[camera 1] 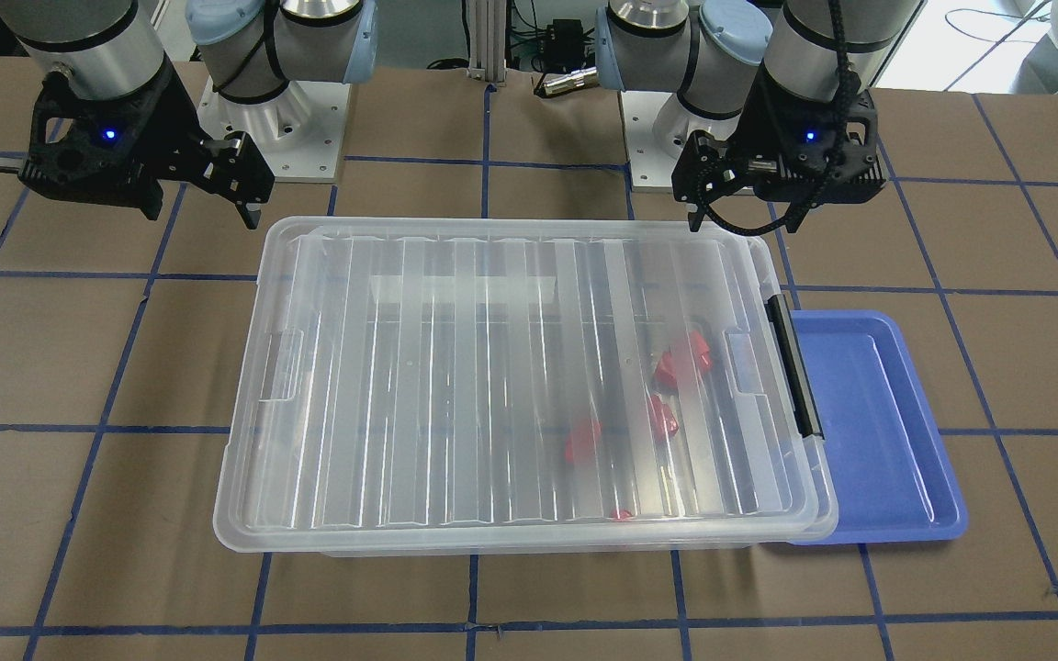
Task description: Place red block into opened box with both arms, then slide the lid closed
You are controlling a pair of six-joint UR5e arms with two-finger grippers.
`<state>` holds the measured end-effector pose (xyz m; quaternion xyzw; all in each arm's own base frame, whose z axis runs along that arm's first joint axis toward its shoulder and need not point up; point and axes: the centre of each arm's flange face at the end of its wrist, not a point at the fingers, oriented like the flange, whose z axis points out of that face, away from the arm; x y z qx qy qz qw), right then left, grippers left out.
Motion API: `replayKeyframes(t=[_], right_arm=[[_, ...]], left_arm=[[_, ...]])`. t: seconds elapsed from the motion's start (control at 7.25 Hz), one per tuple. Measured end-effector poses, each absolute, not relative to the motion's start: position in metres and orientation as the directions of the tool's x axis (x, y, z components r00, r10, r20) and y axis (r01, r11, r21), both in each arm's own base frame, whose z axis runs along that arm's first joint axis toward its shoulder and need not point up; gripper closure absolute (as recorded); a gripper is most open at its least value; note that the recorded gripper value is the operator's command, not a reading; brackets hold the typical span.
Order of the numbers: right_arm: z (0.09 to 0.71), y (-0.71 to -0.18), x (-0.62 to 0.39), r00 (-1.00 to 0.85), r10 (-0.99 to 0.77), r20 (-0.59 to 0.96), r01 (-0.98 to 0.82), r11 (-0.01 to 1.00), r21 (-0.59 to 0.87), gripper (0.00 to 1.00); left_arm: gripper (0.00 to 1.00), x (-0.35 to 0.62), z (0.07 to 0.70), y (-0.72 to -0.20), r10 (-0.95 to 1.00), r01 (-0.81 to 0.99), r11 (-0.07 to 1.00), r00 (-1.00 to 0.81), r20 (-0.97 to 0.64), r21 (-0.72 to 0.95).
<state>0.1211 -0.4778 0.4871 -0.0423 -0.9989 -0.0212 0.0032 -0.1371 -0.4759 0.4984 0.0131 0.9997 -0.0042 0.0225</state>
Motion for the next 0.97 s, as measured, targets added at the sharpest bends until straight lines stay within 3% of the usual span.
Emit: replayKeyframes(t=[0.97], right_arm=[[0.496,-0.472,0.120,-0.996,0.087,0.008,0.087,0.996,0.026,0.00]], left_arm=[[0.00,-0.139,0.526,-0.468,0.064,0.063,0.993,-0.998,0.004,-0.098]])
